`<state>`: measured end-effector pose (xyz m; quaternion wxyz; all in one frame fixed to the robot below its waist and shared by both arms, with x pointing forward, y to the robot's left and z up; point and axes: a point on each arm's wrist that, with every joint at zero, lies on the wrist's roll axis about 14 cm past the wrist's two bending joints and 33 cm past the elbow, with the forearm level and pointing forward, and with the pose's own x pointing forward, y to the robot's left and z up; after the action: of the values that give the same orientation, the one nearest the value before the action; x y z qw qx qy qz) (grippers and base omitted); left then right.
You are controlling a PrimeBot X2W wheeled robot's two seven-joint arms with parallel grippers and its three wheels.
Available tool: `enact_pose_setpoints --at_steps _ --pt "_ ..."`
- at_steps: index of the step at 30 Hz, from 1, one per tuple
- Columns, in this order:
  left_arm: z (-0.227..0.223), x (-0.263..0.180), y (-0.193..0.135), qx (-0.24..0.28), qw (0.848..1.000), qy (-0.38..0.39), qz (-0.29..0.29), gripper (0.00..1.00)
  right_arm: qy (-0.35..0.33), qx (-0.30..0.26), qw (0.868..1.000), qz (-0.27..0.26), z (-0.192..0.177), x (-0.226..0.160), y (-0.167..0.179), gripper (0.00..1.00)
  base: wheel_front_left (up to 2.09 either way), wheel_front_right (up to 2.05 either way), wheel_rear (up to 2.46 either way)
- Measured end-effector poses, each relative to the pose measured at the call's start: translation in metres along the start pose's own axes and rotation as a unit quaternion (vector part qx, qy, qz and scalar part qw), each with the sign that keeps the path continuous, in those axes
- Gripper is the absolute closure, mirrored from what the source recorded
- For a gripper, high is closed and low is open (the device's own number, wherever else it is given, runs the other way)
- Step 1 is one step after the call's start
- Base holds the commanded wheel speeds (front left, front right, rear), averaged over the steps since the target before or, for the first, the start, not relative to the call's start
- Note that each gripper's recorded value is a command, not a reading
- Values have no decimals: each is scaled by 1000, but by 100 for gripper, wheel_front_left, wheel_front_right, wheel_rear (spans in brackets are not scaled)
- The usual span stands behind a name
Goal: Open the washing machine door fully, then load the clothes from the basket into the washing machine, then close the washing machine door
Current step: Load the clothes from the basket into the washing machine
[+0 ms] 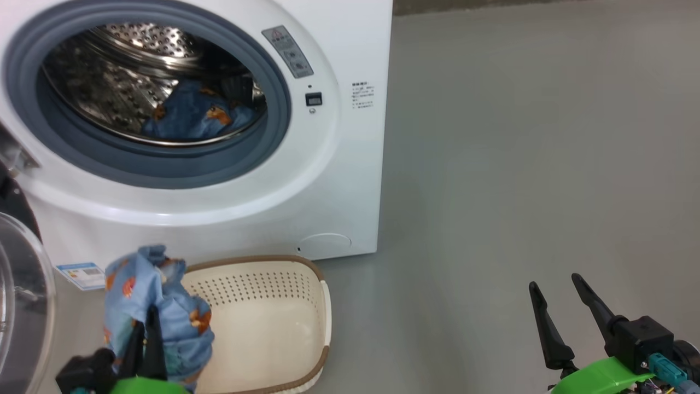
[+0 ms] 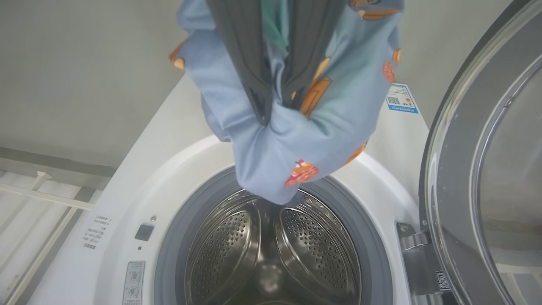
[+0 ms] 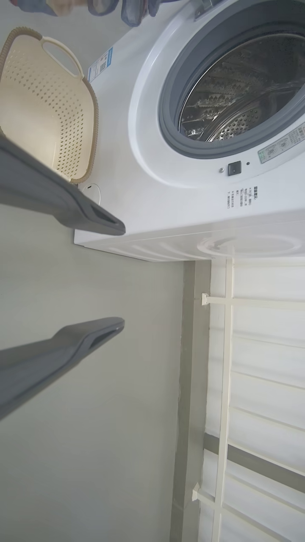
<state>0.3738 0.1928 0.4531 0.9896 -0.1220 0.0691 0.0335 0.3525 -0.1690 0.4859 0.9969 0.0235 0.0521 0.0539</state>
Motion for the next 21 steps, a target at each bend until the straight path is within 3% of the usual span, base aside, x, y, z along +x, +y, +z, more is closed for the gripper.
enact_pose_setpoints --at_steps 21 --pt "7 166 -4 37 998 50 -24 100 22 9 998 -64 -30 36 -43 0 0 0 0"
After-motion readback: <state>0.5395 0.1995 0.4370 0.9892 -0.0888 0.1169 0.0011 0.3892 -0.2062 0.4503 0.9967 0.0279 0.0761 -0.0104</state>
